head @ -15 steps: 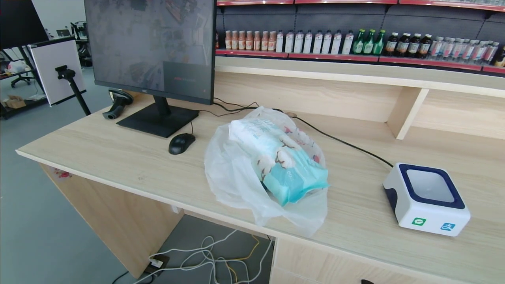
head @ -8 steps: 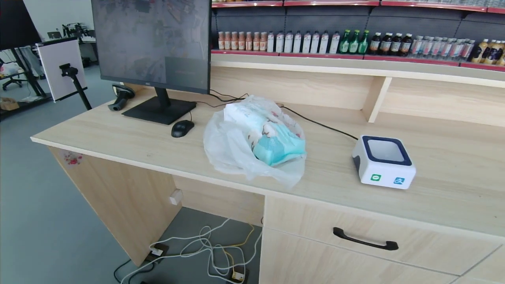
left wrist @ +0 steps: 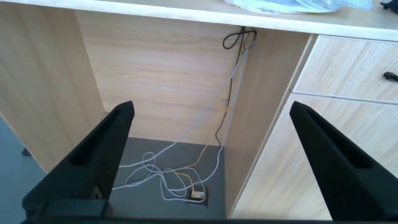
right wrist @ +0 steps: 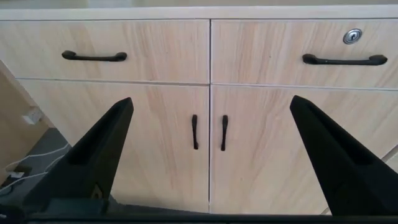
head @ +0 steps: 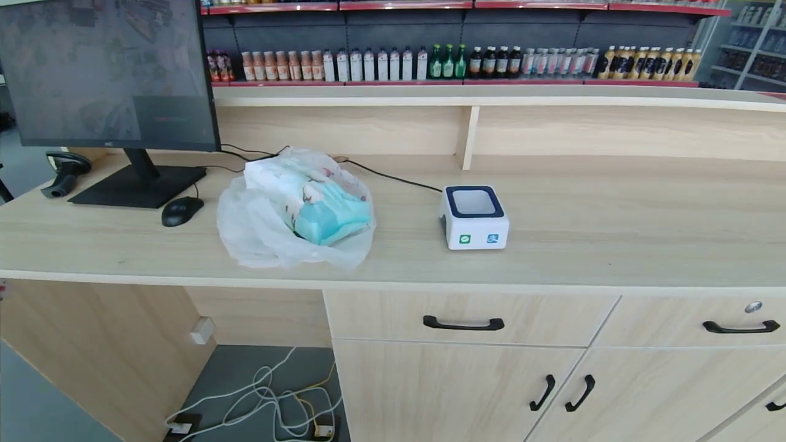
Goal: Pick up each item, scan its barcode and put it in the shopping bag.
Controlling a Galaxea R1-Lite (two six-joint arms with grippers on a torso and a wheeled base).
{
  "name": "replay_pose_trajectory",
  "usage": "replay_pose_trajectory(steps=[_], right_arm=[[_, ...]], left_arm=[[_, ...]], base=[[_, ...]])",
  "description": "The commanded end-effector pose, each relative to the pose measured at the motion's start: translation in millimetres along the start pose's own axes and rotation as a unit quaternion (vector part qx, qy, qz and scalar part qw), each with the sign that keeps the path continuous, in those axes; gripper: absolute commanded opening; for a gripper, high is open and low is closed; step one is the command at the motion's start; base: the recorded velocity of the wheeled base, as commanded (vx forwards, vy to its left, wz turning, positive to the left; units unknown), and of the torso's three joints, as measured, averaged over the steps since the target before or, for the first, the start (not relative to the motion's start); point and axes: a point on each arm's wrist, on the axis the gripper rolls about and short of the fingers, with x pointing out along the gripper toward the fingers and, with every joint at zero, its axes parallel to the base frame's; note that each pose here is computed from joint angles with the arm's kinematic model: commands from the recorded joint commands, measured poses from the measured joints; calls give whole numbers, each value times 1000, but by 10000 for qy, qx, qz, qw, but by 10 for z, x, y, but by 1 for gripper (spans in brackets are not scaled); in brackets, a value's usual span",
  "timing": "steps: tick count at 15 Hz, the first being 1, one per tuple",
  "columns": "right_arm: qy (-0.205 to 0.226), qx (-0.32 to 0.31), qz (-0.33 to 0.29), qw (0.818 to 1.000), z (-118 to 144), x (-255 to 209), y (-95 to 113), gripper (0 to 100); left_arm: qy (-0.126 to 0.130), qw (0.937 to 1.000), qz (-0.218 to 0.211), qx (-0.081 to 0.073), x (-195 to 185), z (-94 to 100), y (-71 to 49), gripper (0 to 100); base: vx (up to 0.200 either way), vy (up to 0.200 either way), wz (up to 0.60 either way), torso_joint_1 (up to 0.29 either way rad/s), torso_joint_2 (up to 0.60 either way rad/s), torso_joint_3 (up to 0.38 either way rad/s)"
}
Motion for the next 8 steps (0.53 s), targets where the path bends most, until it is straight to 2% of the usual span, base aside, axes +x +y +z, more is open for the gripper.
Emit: replay_pose_trajectory(steps=[1, 4, 7, 8], right_arm=[[3, 1, 1, 10000, 1, 1, 0, 100], [3, -14, 1, 10000, 1, 1, 0, 100], [3, 1, 1, 10000, 1, 1, 0, 100], [3, -6, 1, 10000, 1, 1, 0, 100]], left_arm=[[-3, 10000, 0, -1, 0, 0, 0, 100], [-3, 10000, 0, -9, 0, 0, 0, 100], [-18, 10000, 0, -9, 0, 3, 0, 100], [-18, 10000, -1, -32, 0, 3, 0, 100]], base=[[0, -200, 0, 7, 2, -2], [0, -200, 0, 6, -1, 2], [0, 0, 0, 0, 0, 0], [-200, 0, 0, 2, 2, 2]])
